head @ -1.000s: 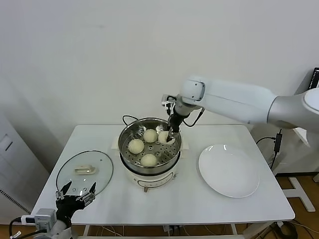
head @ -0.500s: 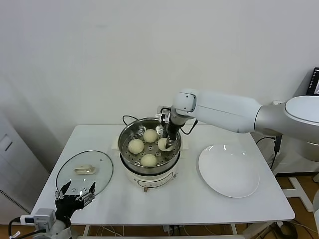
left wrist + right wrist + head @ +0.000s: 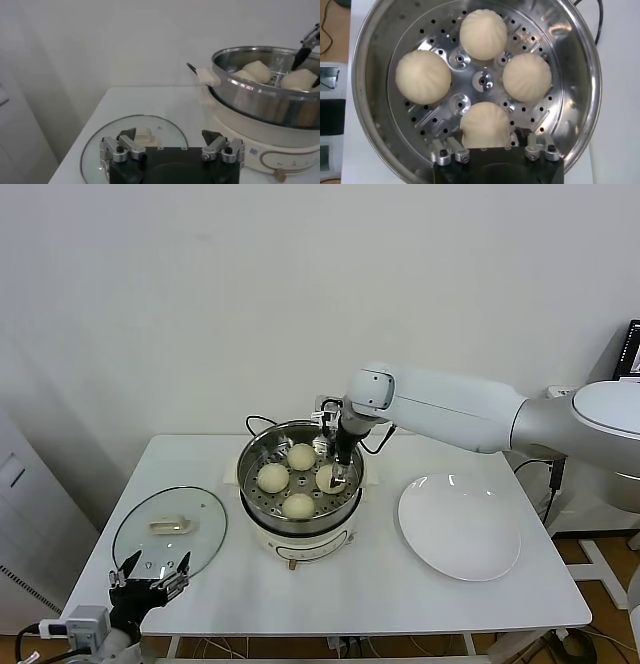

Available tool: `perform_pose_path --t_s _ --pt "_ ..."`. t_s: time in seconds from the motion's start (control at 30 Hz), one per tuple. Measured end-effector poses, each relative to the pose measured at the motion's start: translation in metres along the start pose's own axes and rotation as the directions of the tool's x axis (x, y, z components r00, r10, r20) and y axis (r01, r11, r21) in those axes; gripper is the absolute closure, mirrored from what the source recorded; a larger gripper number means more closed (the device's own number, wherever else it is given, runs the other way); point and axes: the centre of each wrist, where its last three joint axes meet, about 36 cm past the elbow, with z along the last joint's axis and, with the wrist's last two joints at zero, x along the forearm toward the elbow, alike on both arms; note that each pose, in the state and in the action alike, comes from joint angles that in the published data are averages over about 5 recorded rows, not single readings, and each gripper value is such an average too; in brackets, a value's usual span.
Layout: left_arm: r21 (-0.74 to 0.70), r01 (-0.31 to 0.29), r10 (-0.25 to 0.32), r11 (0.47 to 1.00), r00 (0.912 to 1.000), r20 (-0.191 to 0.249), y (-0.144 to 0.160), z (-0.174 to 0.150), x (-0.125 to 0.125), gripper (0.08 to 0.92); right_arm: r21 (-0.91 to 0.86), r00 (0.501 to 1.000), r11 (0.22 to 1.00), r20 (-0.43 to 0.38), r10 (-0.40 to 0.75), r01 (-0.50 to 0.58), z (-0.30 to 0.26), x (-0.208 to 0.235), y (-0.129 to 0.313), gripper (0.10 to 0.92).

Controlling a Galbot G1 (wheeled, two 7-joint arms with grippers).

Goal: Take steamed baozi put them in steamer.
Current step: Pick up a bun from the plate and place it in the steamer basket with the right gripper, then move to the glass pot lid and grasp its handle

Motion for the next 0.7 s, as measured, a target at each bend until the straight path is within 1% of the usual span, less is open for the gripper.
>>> perform_pose_path --t_s 0.13,0.23,0.4,0.5,0.57,0.7 --pt "-0.001 0.002 -0.002 1.000 1.0000 0.003 0.001 -0.001 0.000 0.177 -0.043 0.997 0.999 0.071 0.014 -0.011 0.019 0.019 -0.006 0.200" --pt "0.002 0.004 -0.004 1.000 1.0000 0.007 0.001 -0.002 -0.001 0.177 -0.086 0.989 0.996 0.145 0.038 -0.026 0.040 0.033 -0.009 0.200" --pt "0.004 0.006 -0.007 1.000 0.9999 0.014 0.002 -0.004 -0.002 0.177 -0.178 0.949 0.979 0.281 0.146 -0.098 0.086 0.052 -0.012 0.200" --pt "-0.001 0.007 -0.007 1.000 0.9998 0.017 0.003 -0.005 -0.002 0.177 -0.238 0.904 0.958 0.354 0.241 -0.162 0.118 0.057 -0.010 0.200" --pt "-0.006 0.007 -0.007 1.000 0.9998 0.020 0.004 -0.006 -0.003 0.177 -0.279 0.862 0.938 0.402 0.309 -0.206 0.137 0.057 -0.007 0.200" --pt "-0.014 0.008 -0.007 1.000 0.9996 0.028 0.006 -0.009 -0.004 0.177 -0.377 0.751 0.883 0.487 0.447 -0.281 0.173 0.049 0.005 0.200"
